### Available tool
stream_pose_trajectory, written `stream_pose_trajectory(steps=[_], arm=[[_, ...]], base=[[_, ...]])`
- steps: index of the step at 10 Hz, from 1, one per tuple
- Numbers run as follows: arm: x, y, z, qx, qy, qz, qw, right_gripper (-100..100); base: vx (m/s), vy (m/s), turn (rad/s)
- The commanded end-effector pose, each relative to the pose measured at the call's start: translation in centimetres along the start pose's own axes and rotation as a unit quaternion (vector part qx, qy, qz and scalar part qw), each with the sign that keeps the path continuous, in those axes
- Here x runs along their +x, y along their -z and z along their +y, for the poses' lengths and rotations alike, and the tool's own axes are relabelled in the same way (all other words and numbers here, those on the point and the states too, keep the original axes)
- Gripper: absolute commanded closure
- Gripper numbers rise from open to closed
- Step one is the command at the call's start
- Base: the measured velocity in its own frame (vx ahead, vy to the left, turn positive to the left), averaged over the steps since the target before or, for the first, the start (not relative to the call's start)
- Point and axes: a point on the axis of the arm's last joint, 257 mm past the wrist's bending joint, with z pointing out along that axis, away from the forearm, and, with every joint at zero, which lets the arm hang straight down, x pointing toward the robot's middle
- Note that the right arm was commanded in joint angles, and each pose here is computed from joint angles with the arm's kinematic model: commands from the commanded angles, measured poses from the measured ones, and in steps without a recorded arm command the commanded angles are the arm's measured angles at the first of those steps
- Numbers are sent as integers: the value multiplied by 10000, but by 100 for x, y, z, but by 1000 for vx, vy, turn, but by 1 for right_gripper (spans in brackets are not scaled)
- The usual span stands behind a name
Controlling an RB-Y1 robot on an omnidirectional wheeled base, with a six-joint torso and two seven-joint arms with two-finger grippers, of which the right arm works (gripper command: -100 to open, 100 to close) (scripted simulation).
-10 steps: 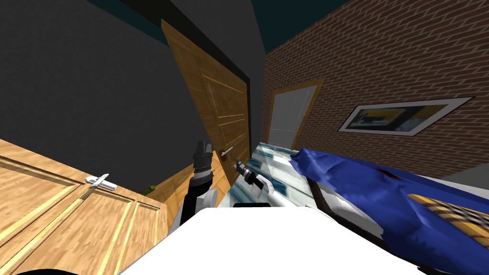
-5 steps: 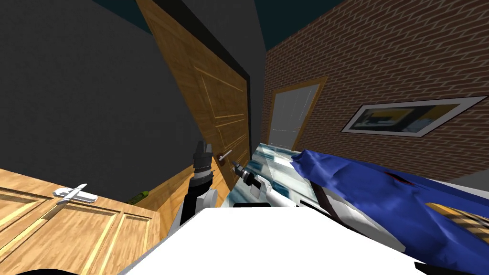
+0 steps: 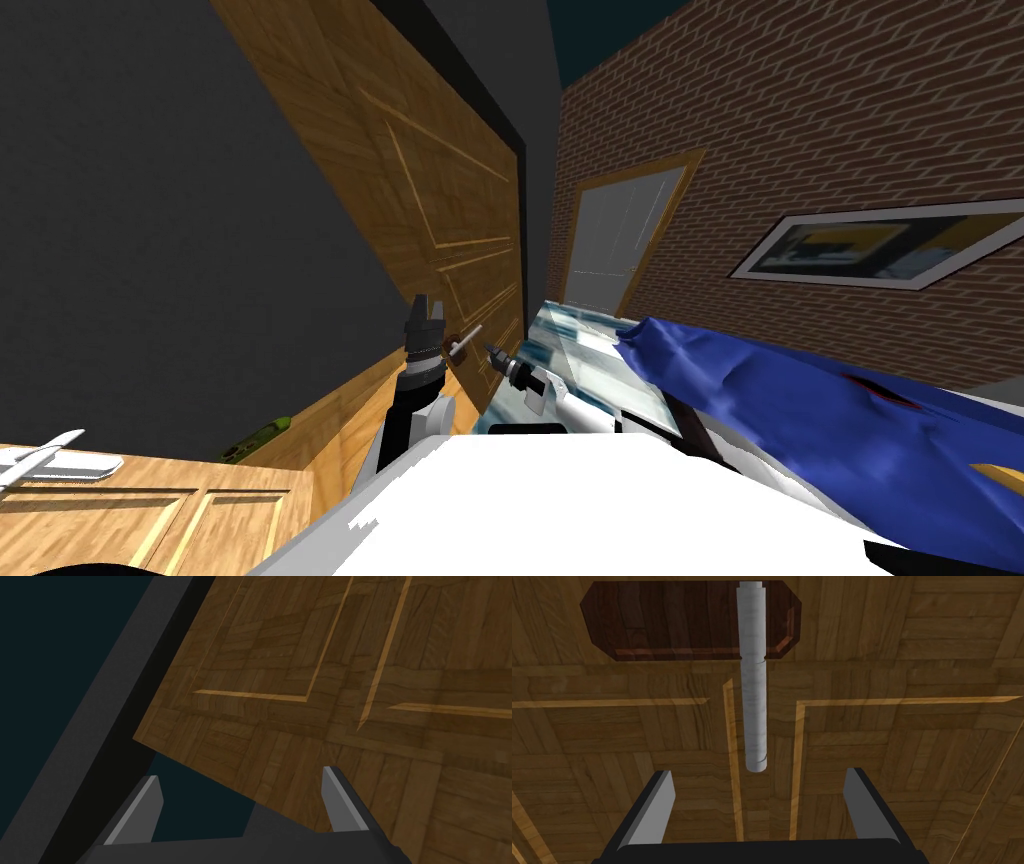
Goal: Push the door open
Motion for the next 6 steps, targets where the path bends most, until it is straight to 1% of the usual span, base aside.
stream_pose_trajectory(steps=[1,3,6], arm=[[-13,-9,-8,6,-7,-32,10000,-100],[-28,-20,-17,13,-15,-69,10000,-100],[-54,-43,-36,26,-37,-143,9999,-100]], base=[[95,87,50],[115,172,36],[130,191,52]])
